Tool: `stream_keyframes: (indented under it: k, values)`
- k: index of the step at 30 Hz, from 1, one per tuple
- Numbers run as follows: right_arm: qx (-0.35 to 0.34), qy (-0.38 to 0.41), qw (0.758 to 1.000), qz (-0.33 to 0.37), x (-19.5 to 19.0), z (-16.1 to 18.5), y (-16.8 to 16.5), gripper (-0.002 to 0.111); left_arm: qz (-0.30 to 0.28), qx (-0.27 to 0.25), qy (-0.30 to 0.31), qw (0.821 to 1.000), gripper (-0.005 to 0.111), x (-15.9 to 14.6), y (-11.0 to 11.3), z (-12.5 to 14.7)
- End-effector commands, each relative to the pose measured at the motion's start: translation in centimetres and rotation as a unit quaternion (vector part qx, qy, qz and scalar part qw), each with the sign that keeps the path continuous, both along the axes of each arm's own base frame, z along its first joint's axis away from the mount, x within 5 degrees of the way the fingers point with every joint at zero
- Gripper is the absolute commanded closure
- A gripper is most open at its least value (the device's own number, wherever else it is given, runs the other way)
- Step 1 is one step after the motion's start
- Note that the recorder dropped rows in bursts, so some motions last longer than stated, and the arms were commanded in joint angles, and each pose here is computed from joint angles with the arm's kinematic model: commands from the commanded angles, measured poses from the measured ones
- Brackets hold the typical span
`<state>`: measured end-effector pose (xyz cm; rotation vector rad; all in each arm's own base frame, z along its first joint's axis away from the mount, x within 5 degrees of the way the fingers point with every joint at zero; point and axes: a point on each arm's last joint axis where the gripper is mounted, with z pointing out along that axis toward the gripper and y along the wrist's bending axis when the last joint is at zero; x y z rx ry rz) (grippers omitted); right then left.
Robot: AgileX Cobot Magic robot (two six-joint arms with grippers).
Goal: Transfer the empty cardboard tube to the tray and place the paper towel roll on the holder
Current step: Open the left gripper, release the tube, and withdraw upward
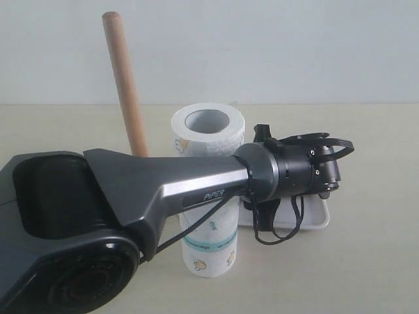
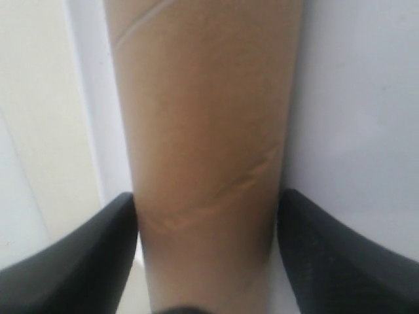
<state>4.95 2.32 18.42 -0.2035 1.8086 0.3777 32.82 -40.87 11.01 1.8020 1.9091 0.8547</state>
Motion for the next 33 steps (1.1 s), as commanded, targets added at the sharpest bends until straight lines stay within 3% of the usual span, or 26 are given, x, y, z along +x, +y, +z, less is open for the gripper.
stream_keyframes:
  k: [1,13,25,33]
  values:
    - [0.001,-0.007,1.0,-0.002,0.0,0.1,0.0,0.108,-0.002,0.007,-0.015,1.0,0.047,-0.3,-0.1,0.7]
    - [0.001,-0.007,1.0,-0.002,0.0,0.1,0.0,0.108,0.002,-0.041,-0.025,0.999,0.047,-0.9,-1.2,4.2]
    - [0.001,-0.007,1.0,-0.002,0.0,0.1,0.0,0.108,-0.016,-0.05,-0.035,0.998,0.047,-2.4,-2.2,5.9]
    - [0.001,-0.007,1.0,-0.002,0.0,0.1,0.0,0.108,-0.056,-0.076,-0.08,0.992,0.047,-5.1,-3.5,10.5]
